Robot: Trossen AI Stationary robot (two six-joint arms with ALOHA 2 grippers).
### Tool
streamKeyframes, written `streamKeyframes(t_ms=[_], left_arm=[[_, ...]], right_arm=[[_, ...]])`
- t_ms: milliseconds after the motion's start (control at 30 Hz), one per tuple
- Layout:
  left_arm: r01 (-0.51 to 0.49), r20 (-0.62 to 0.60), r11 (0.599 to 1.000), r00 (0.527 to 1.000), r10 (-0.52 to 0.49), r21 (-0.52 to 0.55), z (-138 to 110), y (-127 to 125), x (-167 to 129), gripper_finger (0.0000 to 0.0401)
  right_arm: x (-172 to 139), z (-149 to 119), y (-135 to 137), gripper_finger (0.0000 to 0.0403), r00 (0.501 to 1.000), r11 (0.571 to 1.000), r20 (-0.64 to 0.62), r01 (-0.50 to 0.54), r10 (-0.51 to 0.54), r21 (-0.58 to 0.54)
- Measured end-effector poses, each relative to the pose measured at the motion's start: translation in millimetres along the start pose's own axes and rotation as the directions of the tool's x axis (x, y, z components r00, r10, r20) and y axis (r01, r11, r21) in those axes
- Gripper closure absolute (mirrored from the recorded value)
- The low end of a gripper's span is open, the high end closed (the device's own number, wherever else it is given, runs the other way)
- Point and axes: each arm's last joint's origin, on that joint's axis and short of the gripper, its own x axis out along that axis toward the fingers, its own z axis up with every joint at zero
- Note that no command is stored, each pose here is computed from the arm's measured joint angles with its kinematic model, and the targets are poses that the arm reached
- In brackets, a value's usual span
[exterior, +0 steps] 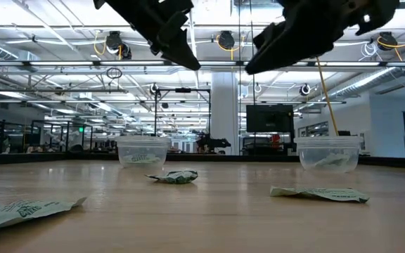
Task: Pick and place Stevia / Truvia into bins
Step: Put the stevia packet into the right container
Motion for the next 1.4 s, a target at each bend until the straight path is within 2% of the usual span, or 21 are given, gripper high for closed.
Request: streamKeyframes(t_ms=[133,333,500,600,1000,1400], left_arm=[[0.002,-0.011,1.000,1.000,-0.002,-0.005,-1,0,0,0.0313],[0.004,-0.034,1.000,0.999,-0.004,-0.016,-4,-1,0,0.0313],[0.004,-0.033,1.000,0.999,-0.005,-0.017,-3,-1,0,0.0313],[0.004,-0.033,1.000,0.999,-0.005,-0.022,-3,-1,0,0.0313],[0.005,-0.034,0.998,0.999,-0.007,-0.055,-4,-1,0,0.0313],[0.005,-0.034,0.999,0.999,-0.007,-0.050,-4,-1,0,0.0313]], right_arm=[[22,-14,12,0.0295,0.998,1.000,-0.064,-0.025,0.025,0.004],[37,-29,29,0.0250,0.989,0.992,-0.133,-0.051,0.066,0.113],[50,-40,48,0.0237,0.965,0.974,-0.150,-0.199,0.213,0.108],[61,-45,57,0.0239,0.958,0.966,-0.124,-0.250,0.257,0.071],[75,-59,57,0.0243,0.955,0.969,-0.166,-0.237,0.245,0.067],[78,-67,26,0.0247,0.954,0.987,-0.256,-0.150,0.159,0.055]])
